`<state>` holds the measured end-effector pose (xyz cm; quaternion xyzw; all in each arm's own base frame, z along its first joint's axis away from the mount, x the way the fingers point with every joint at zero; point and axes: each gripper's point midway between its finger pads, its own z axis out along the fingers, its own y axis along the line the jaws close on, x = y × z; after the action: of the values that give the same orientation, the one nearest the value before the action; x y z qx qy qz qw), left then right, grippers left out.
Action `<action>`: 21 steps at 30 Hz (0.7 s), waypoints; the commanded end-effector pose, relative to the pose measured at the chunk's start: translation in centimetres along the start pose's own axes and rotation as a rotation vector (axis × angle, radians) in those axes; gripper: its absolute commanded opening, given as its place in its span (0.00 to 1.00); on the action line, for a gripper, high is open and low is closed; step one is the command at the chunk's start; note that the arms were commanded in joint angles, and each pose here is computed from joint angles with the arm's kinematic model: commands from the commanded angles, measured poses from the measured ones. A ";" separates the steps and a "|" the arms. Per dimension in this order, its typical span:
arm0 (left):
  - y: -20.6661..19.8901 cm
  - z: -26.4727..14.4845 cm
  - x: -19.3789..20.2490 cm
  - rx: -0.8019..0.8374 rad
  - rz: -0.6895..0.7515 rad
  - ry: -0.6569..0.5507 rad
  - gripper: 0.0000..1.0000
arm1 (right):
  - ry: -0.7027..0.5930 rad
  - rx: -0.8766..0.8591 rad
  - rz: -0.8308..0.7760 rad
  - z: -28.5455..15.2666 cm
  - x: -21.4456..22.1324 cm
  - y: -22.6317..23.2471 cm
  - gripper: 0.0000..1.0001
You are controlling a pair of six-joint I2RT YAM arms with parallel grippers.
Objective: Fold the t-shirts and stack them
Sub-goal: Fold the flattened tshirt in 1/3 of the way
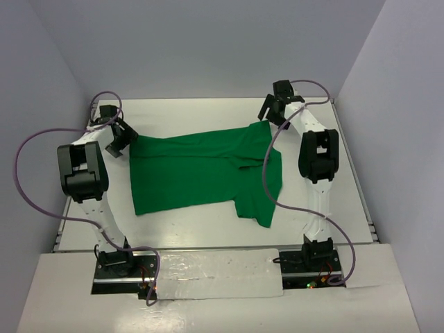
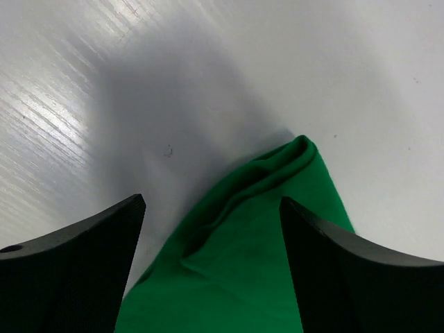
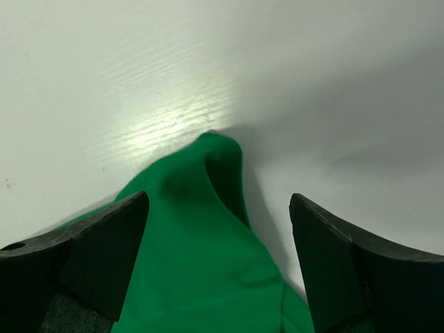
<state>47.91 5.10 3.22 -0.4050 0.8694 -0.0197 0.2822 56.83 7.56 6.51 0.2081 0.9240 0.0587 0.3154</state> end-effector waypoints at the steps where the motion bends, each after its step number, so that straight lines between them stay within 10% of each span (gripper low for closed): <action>1: -1.4 0.1 -2.2 0.045 -0.003 -0.046 0.79 | 0.086 -0.071 -0.006 0.3 0.8 2.0 0.87; 8: -0.4 1.5 -0.2 0.031 -0.017 -0.008 0.40 | 0.189 -0.131 0.083 2.3 4.3 3.4 0.76; 12: -0.2 1.6 -0.5 0.028 -0.025 -0.002 0.11 | 0.168 -0.085 0.144 2.7 4.3 3.0 0.49; 16: 0.0 1.3 -0.9 0.038 -0.041 0.004 0.10 | 0.096 -0.008 0.206 2.4 3.2 1.4 0.10; 21: -0.4 -1.2 -2.7 0.074 -0.061 -0.042 0.10 | -0.077 0.042 0.284 -0.1 0.1 -1.1 0.09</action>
<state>48.37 5.54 2.01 -0.4145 0.8667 -0.0374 0.2749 55.99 10.31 2.42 0.2903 0.9144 0.1153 0.2574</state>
